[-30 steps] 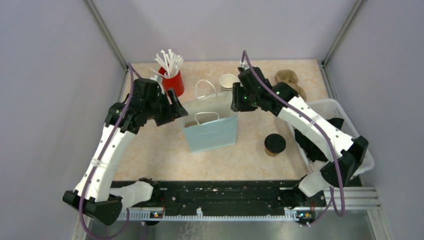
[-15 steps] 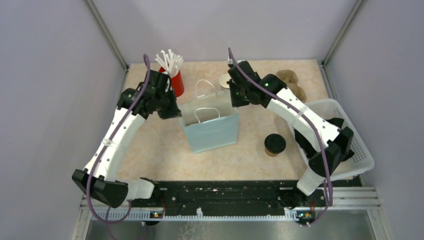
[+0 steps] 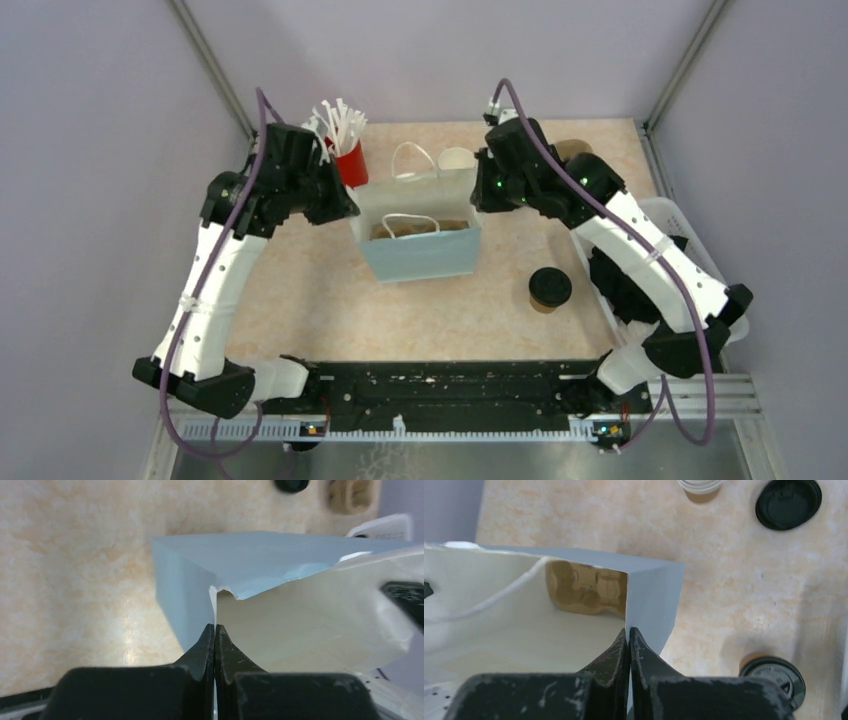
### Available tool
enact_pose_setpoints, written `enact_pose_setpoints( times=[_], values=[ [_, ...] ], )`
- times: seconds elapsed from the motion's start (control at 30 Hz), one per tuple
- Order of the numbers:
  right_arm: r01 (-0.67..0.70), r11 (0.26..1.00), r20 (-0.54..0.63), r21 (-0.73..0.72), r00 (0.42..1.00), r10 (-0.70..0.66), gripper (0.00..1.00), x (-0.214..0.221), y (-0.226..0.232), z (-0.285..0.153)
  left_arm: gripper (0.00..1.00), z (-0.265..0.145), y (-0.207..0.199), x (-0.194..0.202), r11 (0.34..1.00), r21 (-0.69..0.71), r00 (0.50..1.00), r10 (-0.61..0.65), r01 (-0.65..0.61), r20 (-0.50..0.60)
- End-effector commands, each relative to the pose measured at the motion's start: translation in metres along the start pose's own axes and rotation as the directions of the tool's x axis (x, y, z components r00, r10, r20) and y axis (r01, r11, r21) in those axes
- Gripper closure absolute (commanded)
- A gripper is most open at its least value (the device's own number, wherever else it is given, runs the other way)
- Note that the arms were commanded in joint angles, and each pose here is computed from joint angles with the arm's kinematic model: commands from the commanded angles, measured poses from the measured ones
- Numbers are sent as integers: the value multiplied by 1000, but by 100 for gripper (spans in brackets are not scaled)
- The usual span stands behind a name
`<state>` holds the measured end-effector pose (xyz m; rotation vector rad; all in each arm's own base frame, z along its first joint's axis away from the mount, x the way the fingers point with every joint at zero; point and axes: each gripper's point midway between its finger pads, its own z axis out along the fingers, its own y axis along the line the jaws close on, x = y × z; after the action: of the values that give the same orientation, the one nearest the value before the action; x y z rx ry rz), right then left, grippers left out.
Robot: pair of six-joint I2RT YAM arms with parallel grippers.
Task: Pack the takeout coffee
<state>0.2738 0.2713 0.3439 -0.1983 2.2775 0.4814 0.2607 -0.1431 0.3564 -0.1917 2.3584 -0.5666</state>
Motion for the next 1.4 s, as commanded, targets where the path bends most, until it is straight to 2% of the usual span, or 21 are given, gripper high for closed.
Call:
enact_pose_setpoints(
  times=[0.0,0.13,0.27,0.5,0.57,0.67,0.77,0.87,0.9,0.93,1.0,1.07,1.17,1.37],
  values=[
    [-19,999,-13,51,1000,20,100,40,-22,26,100,42,24,44,999,-31,994,-12,8,-113],
    [0,998,-80,67,997,6,98,58,-26,39,100,54,26,50,1000,-21,991,-12,10,-130],
    [-3,1000,-66,30,998,5,84,48,-19,26,97,49,21,39,1000,-7,995,7,-8,-95],
    [20,1000,-52,10,998,-19,51,27,-15,-7,76,43,29,46,999,-26,995,27,-30,-100],
    [59,998,-35,24,998,-58,42,18,-20,-21,75,42,31,47,999,-34,994,35,-39,-104],
    [136,986,-20,98,991,-135,31,9,-44,-48,73,40,29,47,999,-24,993,43,-46,-108],
    [170,961,-61,220,985,-161,21,23,-93,-63,70,39,30,47,998,-29,993,49,-52,-106],
    [107,946,-163,306,985,-58,17,64,-149,-61,70,38,34,47,997,-47,992,59,-65,-111],
    [69,948,-185,311,983,-10,13,76,-162,-59,70,38,34,47,996,-47,991,64,-70,-114],
    [17,953,-200,302,979,46,3,86,-171,-58,70,37,33,47,996,-43,991,67,-73,-115],
    [-54,958,-295,282,945,140,1,116,-182,-47,70,37,33,47,996,-41,991,74,-79,-115],
    [-62,955,-360,291,917,169,1,136,-187,-37,70,38,34,48,996,-42,990,77,-82,-119],
    [-80,955,-363,284,913,185,1,144,-188,-23,70,39,35,50,996,-45,989,77,-83,-129],
    [-36,947,-415,319,893,173,1,170,-205,6,70,41,35,55,996,-34,987,73,-79,-142]
  ],
)
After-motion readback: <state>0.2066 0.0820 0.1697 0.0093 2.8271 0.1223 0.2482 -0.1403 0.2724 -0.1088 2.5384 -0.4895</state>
